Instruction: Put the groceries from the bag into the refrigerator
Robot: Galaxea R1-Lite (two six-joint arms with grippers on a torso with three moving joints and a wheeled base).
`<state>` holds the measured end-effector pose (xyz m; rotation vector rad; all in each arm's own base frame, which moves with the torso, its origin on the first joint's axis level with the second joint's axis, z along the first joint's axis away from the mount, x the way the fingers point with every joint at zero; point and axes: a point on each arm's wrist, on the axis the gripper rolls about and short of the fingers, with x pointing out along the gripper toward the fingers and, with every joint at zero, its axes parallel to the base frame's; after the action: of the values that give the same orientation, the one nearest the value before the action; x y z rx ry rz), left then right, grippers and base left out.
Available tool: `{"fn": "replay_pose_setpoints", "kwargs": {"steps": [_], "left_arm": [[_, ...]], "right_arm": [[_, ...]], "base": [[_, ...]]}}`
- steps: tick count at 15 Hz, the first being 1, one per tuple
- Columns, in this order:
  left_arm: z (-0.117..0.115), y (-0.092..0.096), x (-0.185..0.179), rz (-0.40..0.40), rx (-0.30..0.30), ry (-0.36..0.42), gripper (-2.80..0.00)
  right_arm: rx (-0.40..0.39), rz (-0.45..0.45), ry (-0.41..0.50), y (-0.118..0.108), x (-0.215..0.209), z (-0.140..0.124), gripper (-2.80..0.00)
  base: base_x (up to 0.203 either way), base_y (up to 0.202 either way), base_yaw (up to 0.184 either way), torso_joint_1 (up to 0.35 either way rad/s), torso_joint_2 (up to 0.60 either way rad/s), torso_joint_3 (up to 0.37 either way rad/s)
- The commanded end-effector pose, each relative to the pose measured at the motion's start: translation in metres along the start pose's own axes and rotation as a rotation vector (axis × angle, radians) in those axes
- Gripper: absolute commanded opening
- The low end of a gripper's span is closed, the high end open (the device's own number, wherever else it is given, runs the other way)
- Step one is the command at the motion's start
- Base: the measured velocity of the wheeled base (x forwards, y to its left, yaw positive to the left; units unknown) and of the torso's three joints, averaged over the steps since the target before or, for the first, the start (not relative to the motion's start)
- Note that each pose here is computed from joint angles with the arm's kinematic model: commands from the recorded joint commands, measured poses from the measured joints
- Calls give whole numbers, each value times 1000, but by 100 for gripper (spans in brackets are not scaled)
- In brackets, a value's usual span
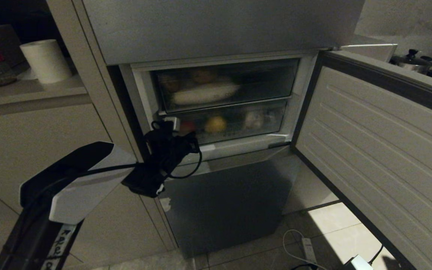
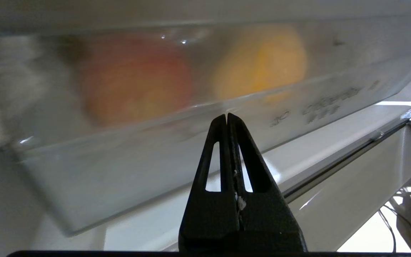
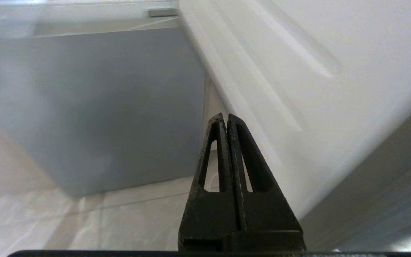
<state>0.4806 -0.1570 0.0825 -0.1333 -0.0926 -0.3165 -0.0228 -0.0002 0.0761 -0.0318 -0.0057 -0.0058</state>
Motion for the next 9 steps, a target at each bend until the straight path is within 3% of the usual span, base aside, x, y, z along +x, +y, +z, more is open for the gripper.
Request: {"fn": "replay_pose_setpoints", "kwargs": {"steps": [1, 6, 9], "left_arm": [[6, 10, 10, 33, 1, -47, -280], [14, 0, -10, 22, -4, 13, -280], [43, -18, -47, -12, -8, 58, -280]], "right_arm": [[0, 1, 3, 0, 0, 0, -280], [0, 4, 1, 0, 0, 0, -280], [4, 4, 6, 0, 0, -1, -280]], "base": [[0, 0, 0, 0, 0, 0], [0, 0, 0, 0, 0, 0], [0, 0, 0, 0, 0, 0]]}}
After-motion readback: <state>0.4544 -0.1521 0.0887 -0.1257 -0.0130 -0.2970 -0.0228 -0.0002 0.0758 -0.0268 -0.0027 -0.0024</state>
